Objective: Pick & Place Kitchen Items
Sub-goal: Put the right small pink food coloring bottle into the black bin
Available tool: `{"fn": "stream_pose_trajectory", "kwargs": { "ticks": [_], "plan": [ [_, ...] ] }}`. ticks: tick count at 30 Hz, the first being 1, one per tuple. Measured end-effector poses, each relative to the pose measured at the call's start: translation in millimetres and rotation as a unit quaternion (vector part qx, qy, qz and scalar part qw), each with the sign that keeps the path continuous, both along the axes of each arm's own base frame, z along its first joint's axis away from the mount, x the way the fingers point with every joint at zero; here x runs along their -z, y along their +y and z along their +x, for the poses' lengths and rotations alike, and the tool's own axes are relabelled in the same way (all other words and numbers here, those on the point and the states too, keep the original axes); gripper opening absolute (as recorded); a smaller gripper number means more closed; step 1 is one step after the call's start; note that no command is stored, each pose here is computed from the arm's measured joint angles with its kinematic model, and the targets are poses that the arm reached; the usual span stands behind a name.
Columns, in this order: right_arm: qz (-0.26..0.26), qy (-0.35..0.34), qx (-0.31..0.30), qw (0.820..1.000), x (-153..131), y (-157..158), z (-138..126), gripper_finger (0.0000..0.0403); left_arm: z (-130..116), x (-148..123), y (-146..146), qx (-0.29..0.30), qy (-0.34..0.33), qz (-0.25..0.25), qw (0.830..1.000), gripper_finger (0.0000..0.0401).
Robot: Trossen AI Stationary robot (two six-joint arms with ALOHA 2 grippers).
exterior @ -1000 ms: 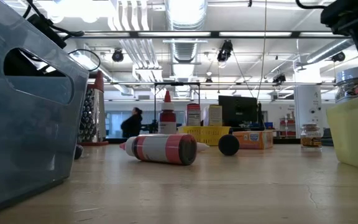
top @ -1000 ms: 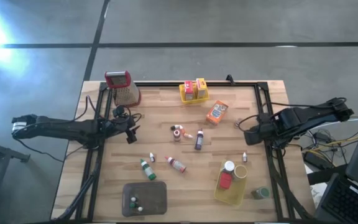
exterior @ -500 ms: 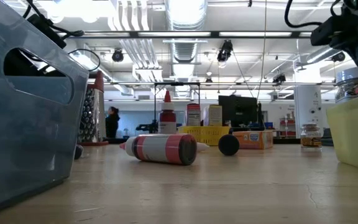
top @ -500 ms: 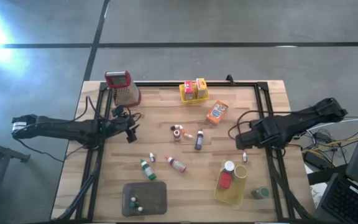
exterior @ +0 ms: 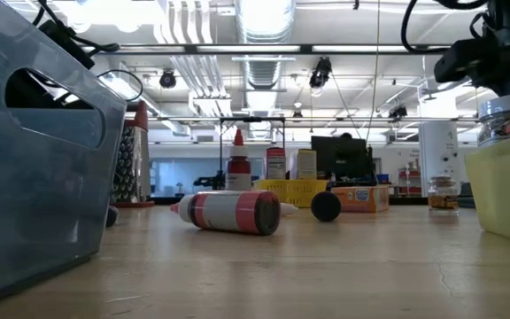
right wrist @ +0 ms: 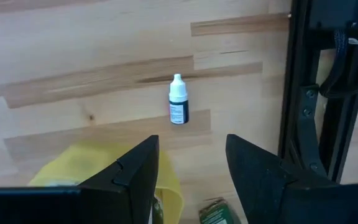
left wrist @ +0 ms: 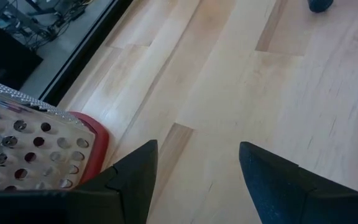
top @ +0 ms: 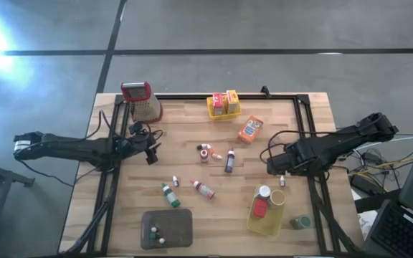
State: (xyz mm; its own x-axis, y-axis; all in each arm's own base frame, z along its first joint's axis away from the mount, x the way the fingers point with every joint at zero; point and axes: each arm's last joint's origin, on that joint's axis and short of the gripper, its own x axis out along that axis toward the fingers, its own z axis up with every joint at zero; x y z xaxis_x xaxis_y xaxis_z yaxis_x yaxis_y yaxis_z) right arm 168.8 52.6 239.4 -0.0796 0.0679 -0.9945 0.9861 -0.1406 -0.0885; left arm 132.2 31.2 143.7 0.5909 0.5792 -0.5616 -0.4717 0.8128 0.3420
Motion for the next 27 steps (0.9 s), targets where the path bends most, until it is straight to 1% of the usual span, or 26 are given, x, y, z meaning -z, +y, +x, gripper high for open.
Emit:
{"fn": "stream_pose_trajectory", "kwargs": {
  "ticks": [4, 6, 10, 12, 17, 25, 27],
  "plan": [
    [0.002, 0.002, 0.006, 1.0, 8.6, -0.2, -0.9, 0.0188, 0.0, 0.0, 0.0, 0.0, 0.0, 0.0, 1.0, 0.0232],
    [0.014, -0.008, 0.01, 1.0, 16.2, -1.0, 0.7, 0.0194, 0.0, 0.0, 0.0, 0.0, 0.0, 0.0, 1.0, 0.0232],
    [0.029, -0.034, -0.007, 0.999, 34.3, -3.9, 3.9, 0.0202, 0.0, 0.0, 0.0, 0.0, 0.0, 0.0, 1.0, 0.0232],
    [0.029, -0.034, -0.013, 0.999, 40.4, -6.0, 3.2, 0.0203, 0.0, 0.0, 0.0, 0.0, 0.0, 0.0, 1.0, 0.0232],
    [0.028, -0.026, -0.028, 0.999, 49.7, -10.1, -0.3, 0.0195, 0.0, 0.0, 0.0, 0.0, 0.0, 0.0, 1.0, 0.0232],
    [0.037, -0.051, -0.046, 0.997, 69.5, -13.4, -1.2, 0.0178, 0.0, 0.0, 0.0, 0.0, 0.0, 0.0, 1.0, 0.0232],
    [0.036, -0.048, -0.047, 0.997, 73.8, -13.8, -3.4, 0.0175, 0.0, 0.0, 0.0, 0.0, 0.0, 0.0, 1.0, 0.0232]
  ]
}}
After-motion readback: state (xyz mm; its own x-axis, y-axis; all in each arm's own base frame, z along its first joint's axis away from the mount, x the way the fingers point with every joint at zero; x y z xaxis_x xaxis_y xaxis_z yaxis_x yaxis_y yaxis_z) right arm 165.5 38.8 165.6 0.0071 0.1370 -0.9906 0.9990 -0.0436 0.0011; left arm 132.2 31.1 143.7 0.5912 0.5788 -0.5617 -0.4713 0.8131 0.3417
